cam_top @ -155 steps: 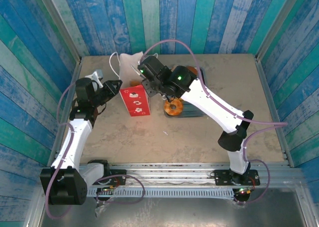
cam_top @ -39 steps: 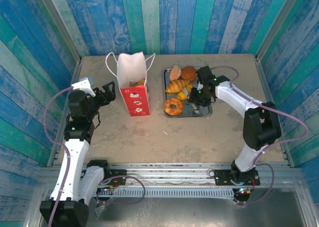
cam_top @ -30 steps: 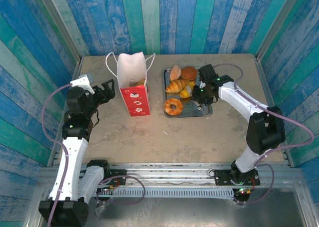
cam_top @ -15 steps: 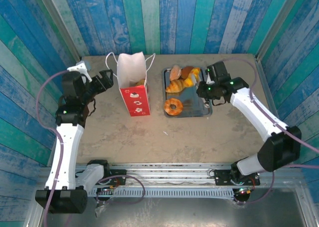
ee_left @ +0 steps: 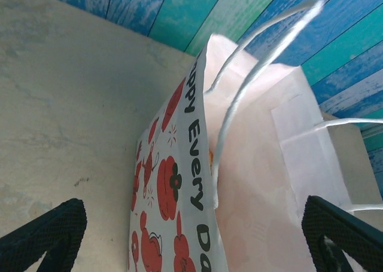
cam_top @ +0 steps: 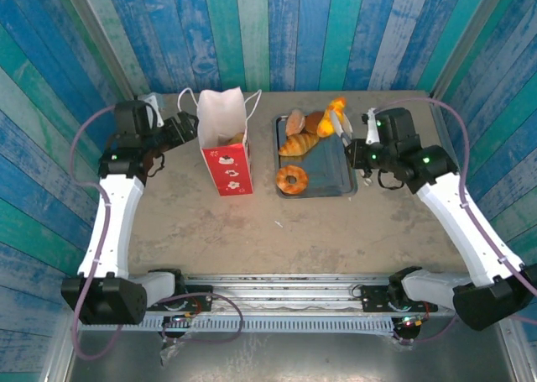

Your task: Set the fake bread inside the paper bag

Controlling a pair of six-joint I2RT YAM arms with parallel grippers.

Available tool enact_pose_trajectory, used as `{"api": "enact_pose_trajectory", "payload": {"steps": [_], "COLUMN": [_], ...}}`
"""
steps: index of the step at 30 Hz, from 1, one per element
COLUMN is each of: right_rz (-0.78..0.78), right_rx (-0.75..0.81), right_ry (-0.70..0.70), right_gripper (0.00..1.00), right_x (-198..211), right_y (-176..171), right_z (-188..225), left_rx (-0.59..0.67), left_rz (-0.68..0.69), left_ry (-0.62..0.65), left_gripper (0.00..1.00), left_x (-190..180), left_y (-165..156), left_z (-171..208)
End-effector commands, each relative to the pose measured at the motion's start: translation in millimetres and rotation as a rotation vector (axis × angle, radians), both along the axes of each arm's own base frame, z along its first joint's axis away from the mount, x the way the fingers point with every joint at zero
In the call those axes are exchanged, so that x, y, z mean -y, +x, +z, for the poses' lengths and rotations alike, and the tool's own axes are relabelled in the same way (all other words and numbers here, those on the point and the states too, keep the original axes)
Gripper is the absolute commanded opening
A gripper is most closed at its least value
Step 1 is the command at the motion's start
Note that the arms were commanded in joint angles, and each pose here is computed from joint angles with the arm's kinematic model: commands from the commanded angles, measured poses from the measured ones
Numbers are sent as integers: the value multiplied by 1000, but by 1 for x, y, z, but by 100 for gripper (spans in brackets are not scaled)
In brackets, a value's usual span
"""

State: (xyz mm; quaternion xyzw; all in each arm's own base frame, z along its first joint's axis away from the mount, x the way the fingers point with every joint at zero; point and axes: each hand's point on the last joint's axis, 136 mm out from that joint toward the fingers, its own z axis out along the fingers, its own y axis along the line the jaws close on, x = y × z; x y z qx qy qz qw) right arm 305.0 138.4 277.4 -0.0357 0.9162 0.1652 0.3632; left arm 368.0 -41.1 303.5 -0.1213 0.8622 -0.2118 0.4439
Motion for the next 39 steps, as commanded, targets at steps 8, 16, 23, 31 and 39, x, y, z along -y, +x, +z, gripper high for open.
{"api": "enact_pose_trajectory", "payload": {"steps": [8, 16, 23, 31, 39], "right_rz": [117, 217, 336, 429, 475], "right_rx": [208, 316, 380, 396, 385], "right_ry": [33, 16, -4, -95, -190], "right_gripper": [33, 32, 32, 32, 32], "right_x": [-12, -41, -90, -146, -188], "right_y": [-21, -33, -42, -39, -27], "right_z": [73, 108, 132, 132, 117], "left_rx": [-18, -32, -26, -29, -21], "left_rz": [-39, -63, -85, -103, -113], "left_ry": [-37, -52, -75, -82, -89], "left_gripper": [85, 69, 50, 39, 23], "left_x": [10, 15, 20, 24, 26], "left_y": [26, 43, 54, 61, 64], "left_z": [-7, -14, -13, -17, -17]}}
